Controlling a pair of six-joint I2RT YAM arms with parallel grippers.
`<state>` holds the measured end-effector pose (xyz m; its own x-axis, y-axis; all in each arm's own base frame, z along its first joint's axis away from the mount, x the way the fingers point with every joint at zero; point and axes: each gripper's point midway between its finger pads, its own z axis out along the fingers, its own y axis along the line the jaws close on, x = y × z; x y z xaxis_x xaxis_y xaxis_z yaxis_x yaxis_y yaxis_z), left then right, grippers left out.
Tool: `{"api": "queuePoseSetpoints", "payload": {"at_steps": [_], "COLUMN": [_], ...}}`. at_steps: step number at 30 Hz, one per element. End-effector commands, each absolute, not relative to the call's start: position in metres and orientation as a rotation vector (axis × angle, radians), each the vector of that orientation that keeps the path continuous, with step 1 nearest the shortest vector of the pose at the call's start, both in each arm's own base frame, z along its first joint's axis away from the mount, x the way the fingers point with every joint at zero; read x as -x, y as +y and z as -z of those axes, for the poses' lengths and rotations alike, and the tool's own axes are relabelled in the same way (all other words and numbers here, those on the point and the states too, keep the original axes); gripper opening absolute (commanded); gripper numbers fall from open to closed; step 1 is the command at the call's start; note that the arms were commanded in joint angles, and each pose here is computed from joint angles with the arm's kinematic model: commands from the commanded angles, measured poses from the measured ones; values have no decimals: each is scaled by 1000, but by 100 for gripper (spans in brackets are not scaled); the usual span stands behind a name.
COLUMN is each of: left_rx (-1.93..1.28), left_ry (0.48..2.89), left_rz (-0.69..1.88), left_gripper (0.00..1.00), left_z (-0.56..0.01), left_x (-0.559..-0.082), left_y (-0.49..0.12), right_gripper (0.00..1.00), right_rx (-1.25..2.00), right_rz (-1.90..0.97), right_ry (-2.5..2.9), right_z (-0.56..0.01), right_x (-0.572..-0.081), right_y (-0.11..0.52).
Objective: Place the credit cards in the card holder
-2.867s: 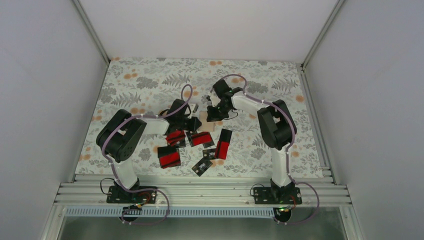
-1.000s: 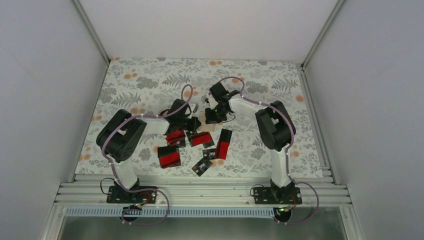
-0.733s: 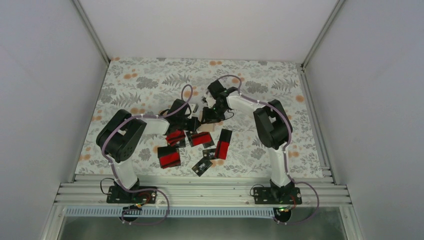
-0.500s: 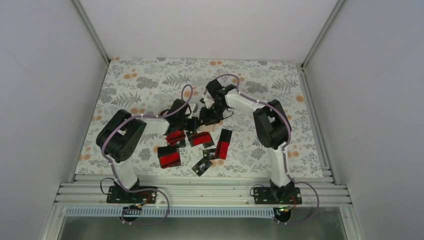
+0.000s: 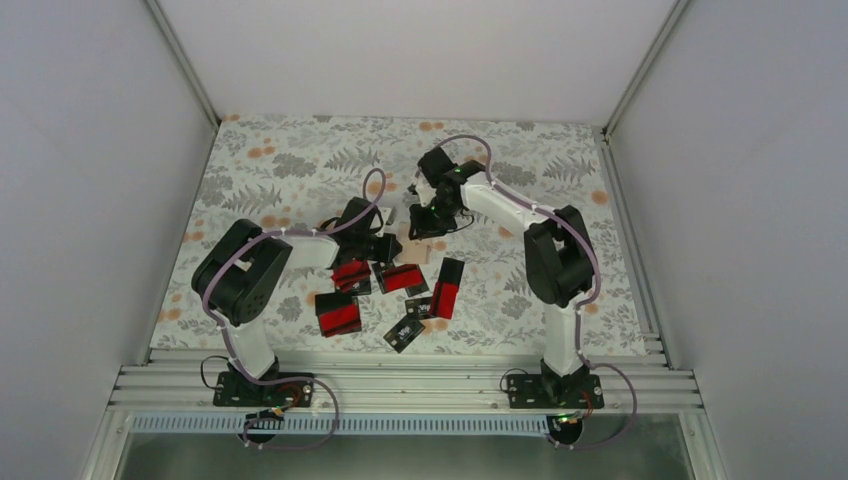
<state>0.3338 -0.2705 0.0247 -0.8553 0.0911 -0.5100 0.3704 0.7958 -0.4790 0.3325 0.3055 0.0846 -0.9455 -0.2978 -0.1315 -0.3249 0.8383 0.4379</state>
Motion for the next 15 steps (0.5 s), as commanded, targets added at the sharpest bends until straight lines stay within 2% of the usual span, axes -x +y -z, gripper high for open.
{"api": "queuePoseSetpoints", "payload": {"at_steps": [1, 7, 15], "left_rx": [-379, -380, -382], "left_ry": [2538, 2537, 2537], "left_rz": [764, 768, 767], "left_gripper": [7, 7, 7], "left_z": [-25, -26, -26], "left_x": [-330, -330, -329], "left_y": [-269, -270, -270], "right_gripper": [21, 17, 14], "right_rx": [431, 428, 395], "right_rz": [-497, -418, -491], "right_ry": [2939, 2965, 2934], "right_z": [-80, -55, -44], "right_x": [-344, -345, -355], "right_y": [278, 270, 281]}}
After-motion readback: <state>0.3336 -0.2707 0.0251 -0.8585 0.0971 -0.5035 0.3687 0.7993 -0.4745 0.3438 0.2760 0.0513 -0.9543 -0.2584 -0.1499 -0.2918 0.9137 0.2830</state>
